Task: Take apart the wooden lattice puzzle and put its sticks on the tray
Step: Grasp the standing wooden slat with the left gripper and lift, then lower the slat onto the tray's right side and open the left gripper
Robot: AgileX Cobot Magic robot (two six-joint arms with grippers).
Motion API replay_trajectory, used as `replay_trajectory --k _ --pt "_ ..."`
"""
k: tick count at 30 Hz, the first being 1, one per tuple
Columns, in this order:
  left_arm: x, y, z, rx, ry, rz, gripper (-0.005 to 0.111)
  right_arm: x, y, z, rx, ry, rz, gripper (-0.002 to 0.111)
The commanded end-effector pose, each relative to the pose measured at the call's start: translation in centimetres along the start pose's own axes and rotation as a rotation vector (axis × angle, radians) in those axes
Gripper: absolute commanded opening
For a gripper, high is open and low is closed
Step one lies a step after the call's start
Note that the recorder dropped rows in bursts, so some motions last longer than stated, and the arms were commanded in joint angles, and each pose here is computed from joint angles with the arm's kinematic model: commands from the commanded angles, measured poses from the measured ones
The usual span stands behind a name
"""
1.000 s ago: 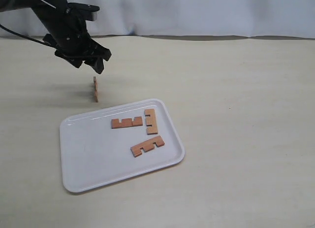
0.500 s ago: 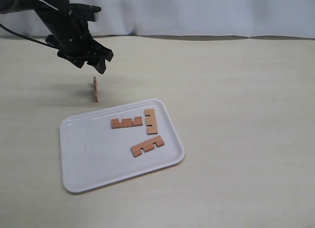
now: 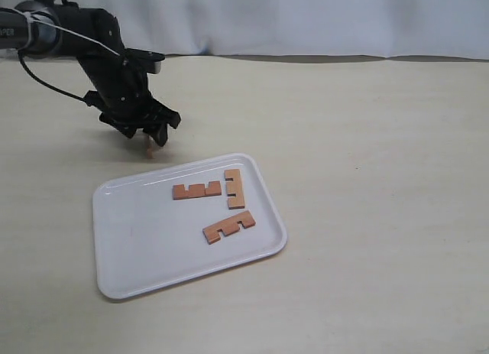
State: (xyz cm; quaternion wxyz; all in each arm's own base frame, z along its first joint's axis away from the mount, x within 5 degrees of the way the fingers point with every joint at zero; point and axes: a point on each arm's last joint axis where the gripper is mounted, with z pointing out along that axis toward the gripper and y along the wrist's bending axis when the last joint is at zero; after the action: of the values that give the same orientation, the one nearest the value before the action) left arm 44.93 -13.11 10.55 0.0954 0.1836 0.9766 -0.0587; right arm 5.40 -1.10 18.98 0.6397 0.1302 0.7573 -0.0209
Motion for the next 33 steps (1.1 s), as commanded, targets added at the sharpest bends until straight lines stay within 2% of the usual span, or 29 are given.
replay_trajectory --k 1,2,4,5,9,14,17,18,21,24,26,30,33 --pt "0.2 0.0 0.9 0.007 0.022 -0.012 0.052 0.0 0.0 0.0 0.000 -0.009 -0.001 0.005" --pt "0.2 0.0 0.9 0.007 0.024 -0.012 0.041 0.0 0.0 0.0 0.000 -0.009 -0.001 0.005" --pt "0.2 -0.1 0.9 0.007 0.027 -0.012 0.010 0.0 0.0 0.0 0.000 -0.009 -0.001 0.005" --pt "0.2 -0.1 0.9 0.008 0.028 0.002 -0.001 0.0 0.0 0.0 0.000 -0.009 -0.001 0.005" --pt "0.2 -0.2 0.4 0.009 0.025 0.008 0.000 0.0 0.0 0.0 0.000 -0.009 -0.001 0.005" --pt "-0.1 -0.6 -2.3 0.020 0.003 0.036 0.000 0.0 0.0 0.0 0.000 -0.009 -0.001 0.005" --pt "0.1 -1.3 -3.4 0.095 0.021 0.148 0.000 0.0 0.0 0.0 0.000 -0.009 -0.001 0.005" --pt "0.3 -2.1 -3.5 0.162 0.032 0.199 0.000 0.0 0.0 0.0 0.000 -0.009 -0.001 0.005" --pt "0.4 -4.6 -3.5 0.262 0.035 0.286 0.000 0.0 0.0 0.0 0.000 -0.009 -0.001 0.005" --pt "1.2 -9.0 -3.4 0.334 0.079 0.539 0.000 0.0 0.0 0.0 0.000 -0.009 -0.001 0.005" --pt "1.8 -10.9 -3.4 0.369 0.115 0.657 0.000 0.0 0.0 0.0 0.000 -0.009 -0.001 0.005" --pt "3.4 -15.9 -3.4 0.447 0.155 0.995 0.000 0.0 0.0 0.0 0.000 -0.009 -0.001 0.005" --pt "4.2 -18.2 -3.3 0.453 0.165 1.079 0.000 0.0 0.0 0.0 0.000 -0.009 -0.001 0.005"
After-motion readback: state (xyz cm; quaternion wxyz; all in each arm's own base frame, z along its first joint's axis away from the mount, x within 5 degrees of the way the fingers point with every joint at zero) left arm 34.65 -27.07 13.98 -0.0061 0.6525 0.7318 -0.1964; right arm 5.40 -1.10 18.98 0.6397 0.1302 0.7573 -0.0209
